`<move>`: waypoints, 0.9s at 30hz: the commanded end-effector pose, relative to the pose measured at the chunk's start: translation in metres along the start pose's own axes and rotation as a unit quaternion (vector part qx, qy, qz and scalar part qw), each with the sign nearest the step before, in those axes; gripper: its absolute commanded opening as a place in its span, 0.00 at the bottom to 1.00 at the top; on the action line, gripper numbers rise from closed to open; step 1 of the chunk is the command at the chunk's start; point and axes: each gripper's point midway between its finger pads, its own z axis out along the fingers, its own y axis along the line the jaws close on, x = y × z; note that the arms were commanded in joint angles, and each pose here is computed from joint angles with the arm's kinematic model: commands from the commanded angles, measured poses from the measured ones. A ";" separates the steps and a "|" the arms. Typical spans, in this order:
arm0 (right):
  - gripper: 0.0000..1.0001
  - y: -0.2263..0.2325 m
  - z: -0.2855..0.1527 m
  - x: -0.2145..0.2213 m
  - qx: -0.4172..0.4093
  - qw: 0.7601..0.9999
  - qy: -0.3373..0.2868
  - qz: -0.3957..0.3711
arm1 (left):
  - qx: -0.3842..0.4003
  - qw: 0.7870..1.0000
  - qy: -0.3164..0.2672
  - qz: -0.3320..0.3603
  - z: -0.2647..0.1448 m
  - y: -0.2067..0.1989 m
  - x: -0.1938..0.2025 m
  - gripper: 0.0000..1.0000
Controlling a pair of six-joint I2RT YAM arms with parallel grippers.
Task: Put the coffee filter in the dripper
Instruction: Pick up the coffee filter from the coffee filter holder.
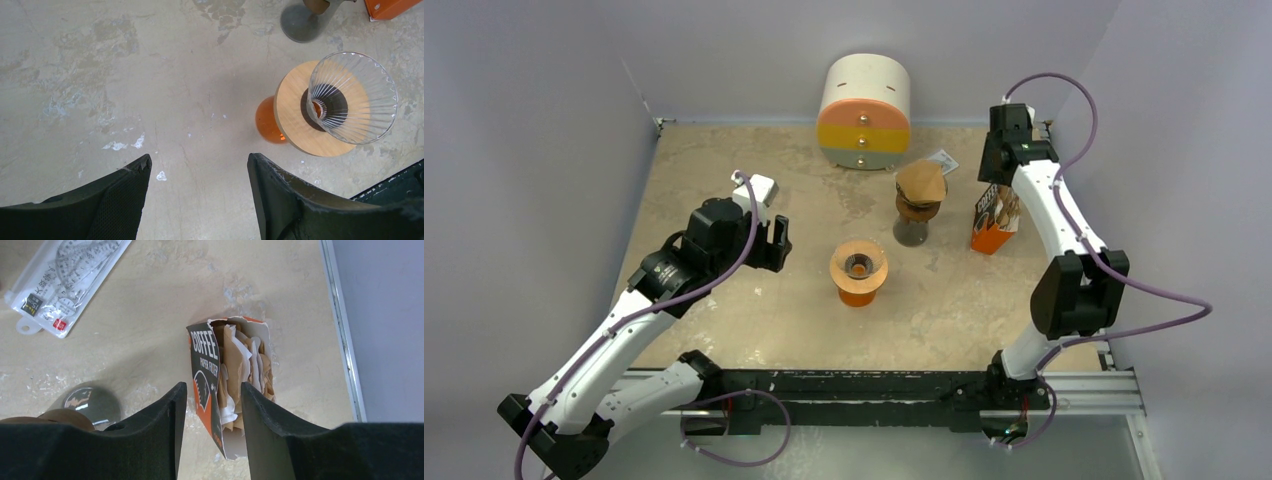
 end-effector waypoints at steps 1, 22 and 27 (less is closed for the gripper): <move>0.47 -0.002 -0.003 -0.022 -0.003 0.999 -0.029 0.016 | 0.000 1.000 -0.022 -0.002 -0.001 0.000 -0.010 0.69; 0.45 -0.005 0.013 -0.019 0.002 0.999 -0.015 0.028 | -0.004 1.000 -0.022 -0.002 -0.001 0.001 -0.009 0.69; 0.45 -0.006 0.017 -0.012 0.004 1.000 -0.008 0.029 | -0.004 1.000 -0.022 -0.002 -0.001 0.001 -0.009 0.69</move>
